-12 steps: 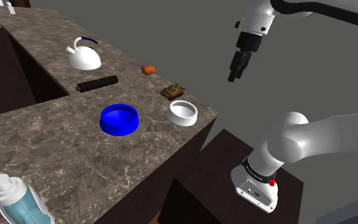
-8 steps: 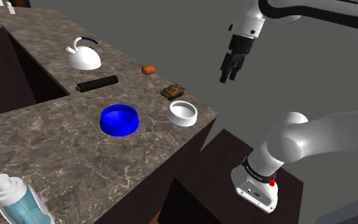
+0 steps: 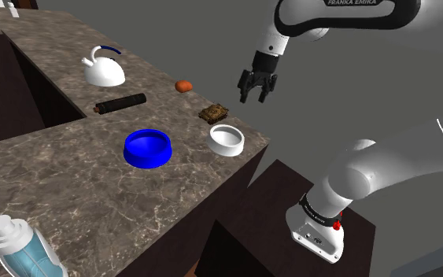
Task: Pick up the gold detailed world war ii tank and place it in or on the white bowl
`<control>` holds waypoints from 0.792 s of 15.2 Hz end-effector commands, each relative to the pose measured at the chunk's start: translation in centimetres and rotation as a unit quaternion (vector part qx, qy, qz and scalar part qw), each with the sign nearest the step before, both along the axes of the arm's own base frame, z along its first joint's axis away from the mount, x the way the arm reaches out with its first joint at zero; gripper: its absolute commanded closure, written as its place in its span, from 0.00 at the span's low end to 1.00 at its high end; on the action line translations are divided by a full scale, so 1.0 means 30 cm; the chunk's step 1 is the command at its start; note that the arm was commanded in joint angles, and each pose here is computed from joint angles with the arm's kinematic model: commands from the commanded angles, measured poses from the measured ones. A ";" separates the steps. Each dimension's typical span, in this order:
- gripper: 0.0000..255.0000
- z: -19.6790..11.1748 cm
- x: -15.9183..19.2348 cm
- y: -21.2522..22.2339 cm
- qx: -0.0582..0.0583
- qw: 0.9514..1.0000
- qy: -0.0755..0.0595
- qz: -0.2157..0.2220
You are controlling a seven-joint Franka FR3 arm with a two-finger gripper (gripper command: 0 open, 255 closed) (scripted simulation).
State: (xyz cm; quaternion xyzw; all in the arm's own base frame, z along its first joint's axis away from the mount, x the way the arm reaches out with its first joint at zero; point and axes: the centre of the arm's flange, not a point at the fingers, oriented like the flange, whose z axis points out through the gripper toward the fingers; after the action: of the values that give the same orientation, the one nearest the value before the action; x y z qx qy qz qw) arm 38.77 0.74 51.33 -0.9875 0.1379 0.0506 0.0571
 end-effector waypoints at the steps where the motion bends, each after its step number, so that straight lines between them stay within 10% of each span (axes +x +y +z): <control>1: 0.00 -0.037 0.079 -0.002 -0.002 0.999 0.000 -0.037; 12: 0.00 -0.279 0.457 -0.124 -0.014 0.973 0.007 -0.228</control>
State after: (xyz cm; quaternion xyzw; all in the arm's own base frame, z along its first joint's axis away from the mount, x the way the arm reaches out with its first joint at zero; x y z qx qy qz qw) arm 51.22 -2.30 43.92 -0.9371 0.3425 0.0423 0.0523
